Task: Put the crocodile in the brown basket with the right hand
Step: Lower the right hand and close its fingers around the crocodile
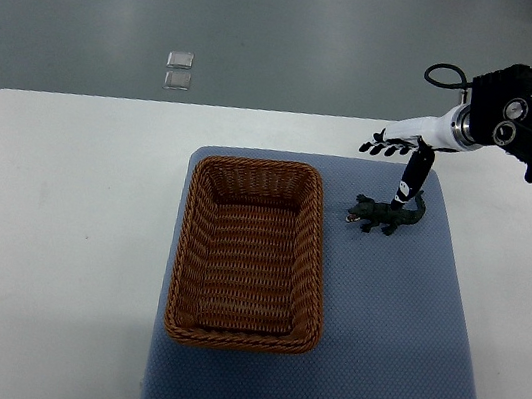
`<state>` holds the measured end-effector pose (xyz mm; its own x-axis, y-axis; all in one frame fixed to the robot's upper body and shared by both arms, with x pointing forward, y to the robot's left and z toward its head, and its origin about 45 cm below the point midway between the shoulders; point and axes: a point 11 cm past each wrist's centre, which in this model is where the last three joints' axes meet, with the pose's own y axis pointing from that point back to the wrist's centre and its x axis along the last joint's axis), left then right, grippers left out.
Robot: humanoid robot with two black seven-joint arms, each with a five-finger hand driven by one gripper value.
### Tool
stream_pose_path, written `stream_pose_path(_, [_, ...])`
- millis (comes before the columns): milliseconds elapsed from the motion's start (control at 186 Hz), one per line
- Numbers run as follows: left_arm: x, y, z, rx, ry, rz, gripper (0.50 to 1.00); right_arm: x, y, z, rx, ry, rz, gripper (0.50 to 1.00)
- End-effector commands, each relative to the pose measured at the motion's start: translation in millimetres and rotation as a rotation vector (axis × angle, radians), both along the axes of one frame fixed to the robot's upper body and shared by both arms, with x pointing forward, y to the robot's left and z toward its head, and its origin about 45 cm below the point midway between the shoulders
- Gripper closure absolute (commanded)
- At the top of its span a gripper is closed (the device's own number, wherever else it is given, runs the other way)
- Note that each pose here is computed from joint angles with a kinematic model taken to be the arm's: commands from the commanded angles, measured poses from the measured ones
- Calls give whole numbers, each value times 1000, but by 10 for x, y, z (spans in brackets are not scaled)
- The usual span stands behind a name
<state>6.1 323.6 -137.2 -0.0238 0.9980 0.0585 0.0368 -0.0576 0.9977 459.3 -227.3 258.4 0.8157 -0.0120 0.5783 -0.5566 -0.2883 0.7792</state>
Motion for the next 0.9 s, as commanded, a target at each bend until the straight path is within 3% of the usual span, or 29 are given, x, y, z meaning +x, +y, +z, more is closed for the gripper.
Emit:
stream_pose_path(0, [-2, 4, 0, 1, 1, 0, 500, -30, -25, -87, 0, 10, -7, 529])
stream_pose_path(436, [-3, 16, 1, 6, 1, 1, 500, -174, -67, -575, -19, -8, -30, 540])
stream_pose_path(646, [-3, 16, 1, 6, 1, 1, 500, -205, -80, -676, -23, -20, -37, 593])
stream_pose_path(835, [-3, 11, 1, 4, 1, 0, 500, -216, -82, -753, -29, -42, -43, 605])
stream_pose_path(894, [-3, 11, 1, 4, 1, 0, 500, -227, -86, -780, -30, -40, -45, 634])
